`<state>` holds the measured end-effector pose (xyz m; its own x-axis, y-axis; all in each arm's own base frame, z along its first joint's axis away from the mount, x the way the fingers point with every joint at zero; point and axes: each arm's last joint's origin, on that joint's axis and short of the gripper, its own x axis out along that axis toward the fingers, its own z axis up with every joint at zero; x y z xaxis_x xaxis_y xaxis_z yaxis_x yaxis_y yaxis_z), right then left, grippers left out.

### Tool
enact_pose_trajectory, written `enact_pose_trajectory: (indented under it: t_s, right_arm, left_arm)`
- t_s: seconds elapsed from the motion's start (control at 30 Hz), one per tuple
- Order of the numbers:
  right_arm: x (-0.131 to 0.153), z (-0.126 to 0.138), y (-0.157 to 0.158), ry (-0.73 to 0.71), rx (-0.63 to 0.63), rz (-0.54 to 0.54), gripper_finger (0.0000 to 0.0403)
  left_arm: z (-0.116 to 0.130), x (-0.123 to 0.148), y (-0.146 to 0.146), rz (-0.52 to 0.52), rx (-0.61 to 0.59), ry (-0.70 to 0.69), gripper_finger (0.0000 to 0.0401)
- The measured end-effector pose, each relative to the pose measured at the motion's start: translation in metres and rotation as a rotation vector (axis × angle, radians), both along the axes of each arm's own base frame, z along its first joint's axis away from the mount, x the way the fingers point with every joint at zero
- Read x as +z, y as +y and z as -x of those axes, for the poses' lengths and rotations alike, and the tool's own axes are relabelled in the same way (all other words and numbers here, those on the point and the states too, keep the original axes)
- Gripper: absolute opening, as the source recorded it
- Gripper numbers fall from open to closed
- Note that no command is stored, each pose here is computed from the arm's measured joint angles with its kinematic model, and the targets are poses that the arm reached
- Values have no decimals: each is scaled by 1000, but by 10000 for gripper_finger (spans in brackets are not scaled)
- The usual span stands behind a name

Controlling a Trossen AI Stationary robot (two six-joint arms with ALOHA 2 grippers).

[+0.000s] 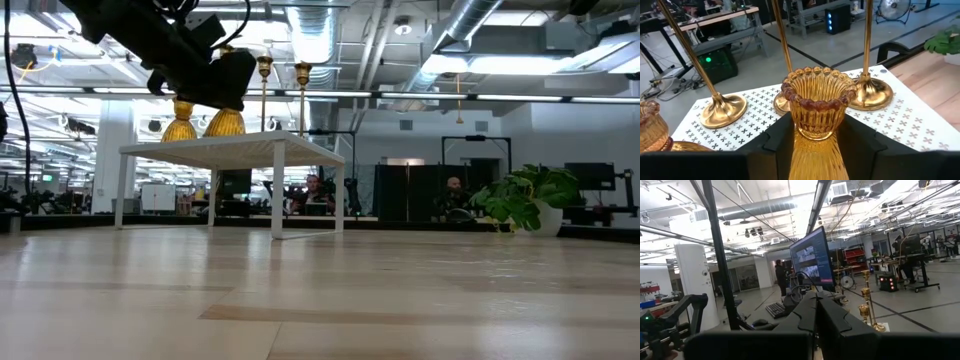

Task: Pick & Place candle stick holders
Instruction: Put the top brown glass candle holder on the shelf aligned with the other brown glass candle holder, then put the brown glass candle holder on the shelf aligned with the other brown glass candle holder

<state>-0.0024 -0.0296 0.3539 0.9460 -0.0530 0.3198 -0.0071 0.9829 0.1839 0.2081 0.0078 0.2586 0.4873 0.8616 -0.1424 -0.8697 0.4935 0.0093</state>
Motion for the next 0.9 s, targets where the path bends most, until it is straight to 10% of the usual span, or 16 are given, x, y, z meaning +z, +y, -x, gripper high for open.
enact_pose_trajectory:
  t_s: [0.9]
  right_arm:
    - [0,0,0,1,0,4,0]
  left_arm:
    - [22,17,-9,-24,-60,-11,203]
